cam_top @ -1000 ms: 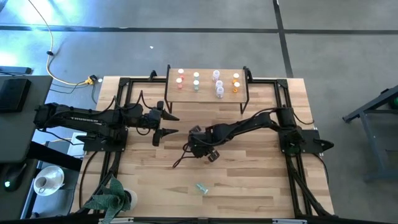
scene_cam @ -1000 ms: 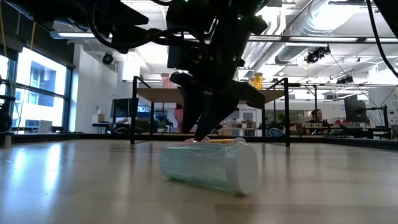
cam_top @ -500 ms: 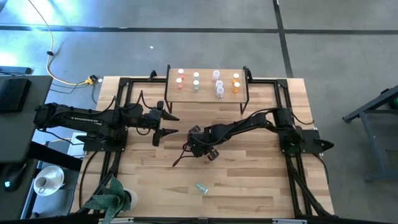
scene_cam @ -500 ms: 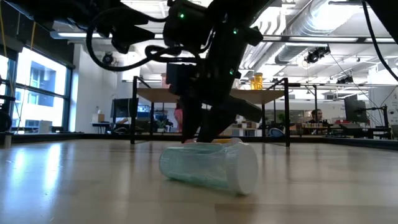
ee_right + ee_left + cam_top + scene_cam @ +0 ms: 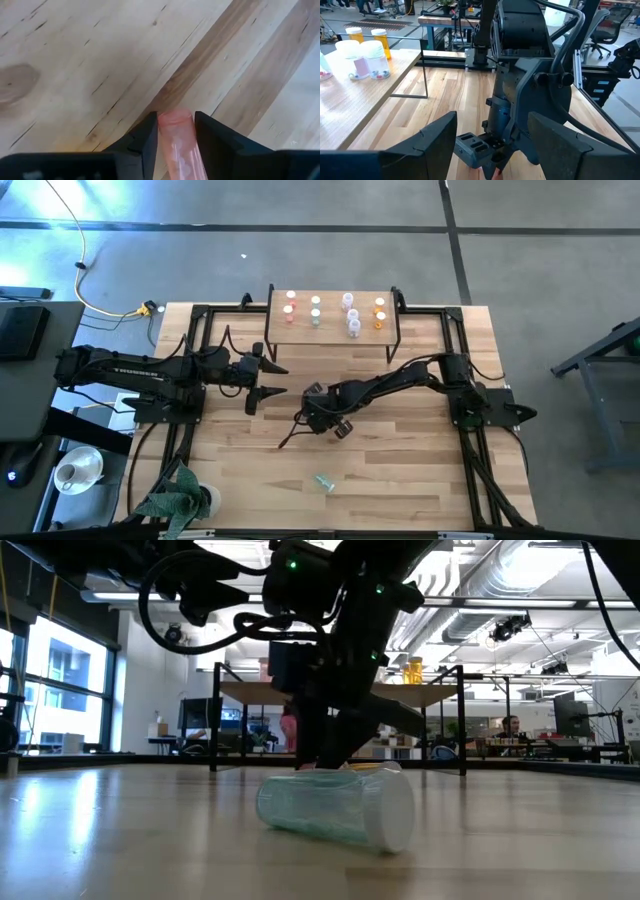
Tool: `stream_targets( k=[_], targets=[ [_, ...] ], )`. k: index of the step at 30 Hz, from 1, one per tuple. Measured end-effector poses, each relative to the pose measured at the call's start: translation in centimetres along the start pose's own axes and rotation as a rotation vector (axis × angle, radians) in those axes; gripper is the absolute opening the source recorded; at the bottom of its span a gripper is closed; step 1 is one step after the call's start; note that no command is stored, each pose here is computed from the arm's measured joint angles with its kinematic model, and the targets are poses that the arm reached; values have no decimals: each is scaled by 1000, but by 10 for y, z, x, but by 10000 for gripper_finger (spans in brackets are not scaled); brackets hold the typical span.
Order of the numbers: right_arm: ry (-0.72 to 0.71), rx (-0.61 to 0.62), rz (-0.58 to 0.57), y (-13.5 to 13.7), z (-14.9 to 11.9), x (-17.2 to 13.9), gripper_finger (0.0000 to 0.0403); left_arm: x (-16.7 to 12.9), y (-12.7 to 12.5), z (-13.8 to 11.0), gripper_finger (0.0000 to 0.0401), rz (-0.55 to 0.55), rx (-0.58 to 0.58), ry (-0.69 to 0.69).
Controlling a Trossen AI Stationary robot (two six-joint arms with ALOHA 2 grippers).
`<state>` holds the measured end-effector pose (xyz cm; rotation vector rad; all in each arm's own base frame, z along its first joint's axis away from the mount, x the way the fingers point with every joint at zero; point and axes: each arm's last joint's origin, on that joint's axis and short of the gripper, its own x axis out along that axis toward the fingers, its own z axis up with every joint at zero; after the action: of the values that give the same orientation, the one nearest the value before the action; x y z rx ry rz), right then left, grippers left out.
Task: Pick and place medicine bottles onto shelf by color
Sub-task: Put the pink pill bottle on the shelf aligned with the other pink pill bottles
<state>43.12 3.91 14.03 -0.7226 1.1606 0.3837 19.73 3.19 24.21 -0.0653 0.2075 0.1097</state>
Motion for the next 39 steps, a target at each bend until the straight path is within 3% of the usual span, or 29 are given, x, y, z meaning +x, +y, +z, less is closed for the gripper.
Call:
stream_targets(
  k=[8, 15, 23, 30, 39],
  targets=[
    [15, -7, -48, -4, 2, -1, 88, 0, 0, 0, 234, 0, 0, 0],
    [5, 9, -105, -19, 16, -21, 82, 0, 0, -1, 234, 0, 0, 7],
    [-2, 89, -21, -34, 31, -64, 81, 0, 0, -5, 234, 1, 50, 47],
    [-61, 103, -14, -49, 43, -104, 81, 0, 0, -5, 234, 1, 49, 52],
    [-6, 189, 37, -49, 37, -136, 80, 0, 0, -6, 234, 1, 49, 62]
  ],
)
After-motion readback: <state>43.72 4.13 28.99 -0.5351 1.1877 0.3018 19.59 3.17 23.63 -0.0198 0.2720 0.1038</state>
